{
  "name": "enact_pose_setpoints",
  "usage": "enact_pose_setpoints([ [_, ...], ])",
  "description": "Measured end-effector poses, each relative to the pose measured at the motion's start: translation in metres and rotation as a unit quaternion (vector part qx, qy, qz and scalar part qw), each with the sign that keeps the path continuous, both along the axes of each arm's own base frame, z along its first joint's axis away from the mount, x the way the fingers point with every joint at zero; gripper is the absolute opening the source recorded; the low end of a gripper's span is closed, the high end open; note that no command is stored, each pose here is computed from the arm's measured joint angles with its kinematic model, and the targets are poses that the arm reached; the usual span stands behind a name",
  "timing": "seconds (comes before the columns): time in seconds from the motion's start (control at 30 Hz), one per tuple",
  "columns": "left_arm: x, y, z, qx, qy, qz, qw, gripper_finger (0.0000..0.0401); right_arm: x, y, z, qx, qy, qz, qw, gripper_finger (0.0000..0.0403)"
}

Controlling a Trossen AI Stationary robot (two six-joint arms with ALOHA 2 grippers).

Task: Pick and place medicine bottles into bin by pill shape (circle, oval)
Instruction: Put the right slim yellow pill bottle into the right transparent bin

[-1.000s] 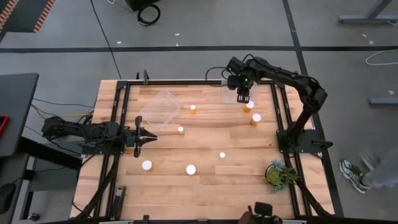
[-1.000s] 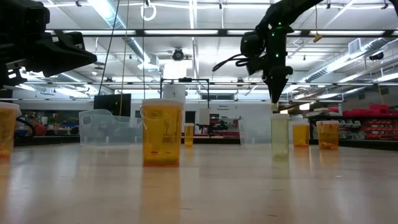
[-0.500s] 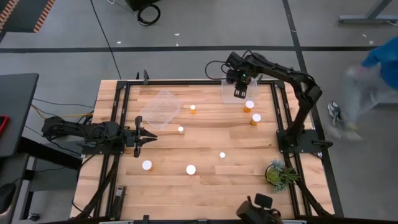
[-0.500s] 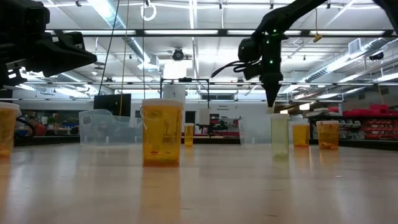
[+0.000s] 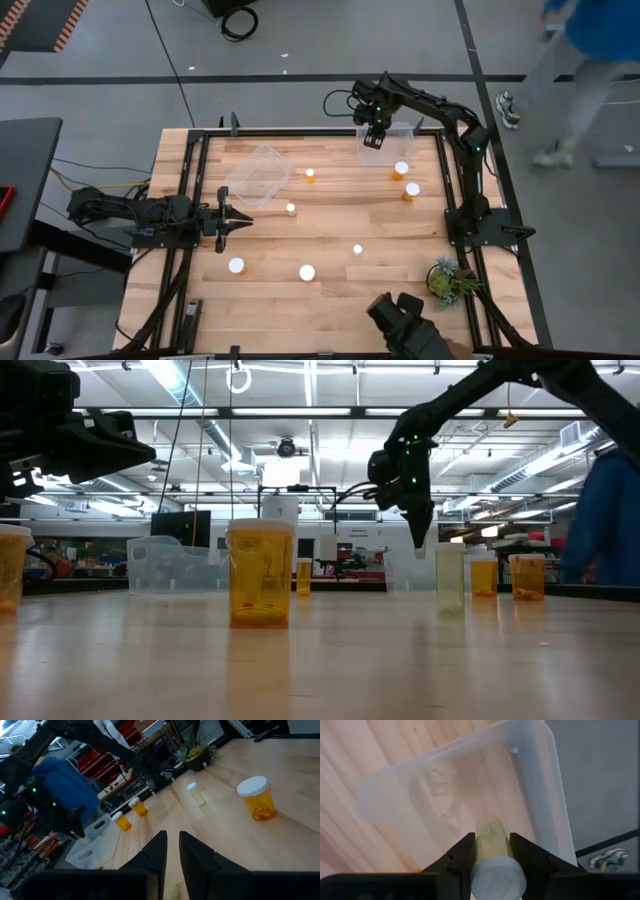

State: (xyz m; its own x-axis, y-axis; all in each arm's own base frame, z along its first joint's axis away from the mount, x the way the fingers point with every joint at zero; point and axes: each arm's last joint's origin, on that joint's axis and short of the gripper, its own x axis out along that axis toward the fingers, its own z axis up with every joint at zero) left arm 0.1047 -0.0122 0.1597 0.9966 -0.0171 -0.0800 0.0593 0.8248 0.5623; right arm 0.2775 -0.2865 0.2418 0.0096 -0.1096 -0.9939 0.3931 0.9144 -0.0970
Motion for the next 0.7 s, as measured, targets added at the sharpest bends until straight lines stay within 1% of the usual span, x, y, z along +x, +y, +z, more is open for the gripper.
enact_pose_setpoints([
  [0.17, 0.000, 0.000, 0.000, 0.000, 0.000, 0.000, 1.000, 0.0061, -0.001, -0.011, -0.019, 0.019, 0.010, -0.008, 1.000, 0.0125],
  [0.33, 0.000, 0.000, 0.000, 0.000, 0.000, 0.000, 1.000, 0.0061, 0.003, -0.015, -0.034, 0.033, 0.013, -0.006, 0.999, 0.0125],
  [0.57, 0.000, 0.000, 0.000, 0.000, 0.000, 0.000, 1.000, 0.0053, 0.008, -0.018, -0.037, 0.032, -0.013, -0.001, 0.999, 0.0125],
  [0.7, 0.000, 0.000, 0.000, 0.000, 0.000, 0.000, 1.000, 0.0055, 0.009, -0.018, -0.038, 0.041, -0.029, 0.001, 0.999, 0.0125],
])
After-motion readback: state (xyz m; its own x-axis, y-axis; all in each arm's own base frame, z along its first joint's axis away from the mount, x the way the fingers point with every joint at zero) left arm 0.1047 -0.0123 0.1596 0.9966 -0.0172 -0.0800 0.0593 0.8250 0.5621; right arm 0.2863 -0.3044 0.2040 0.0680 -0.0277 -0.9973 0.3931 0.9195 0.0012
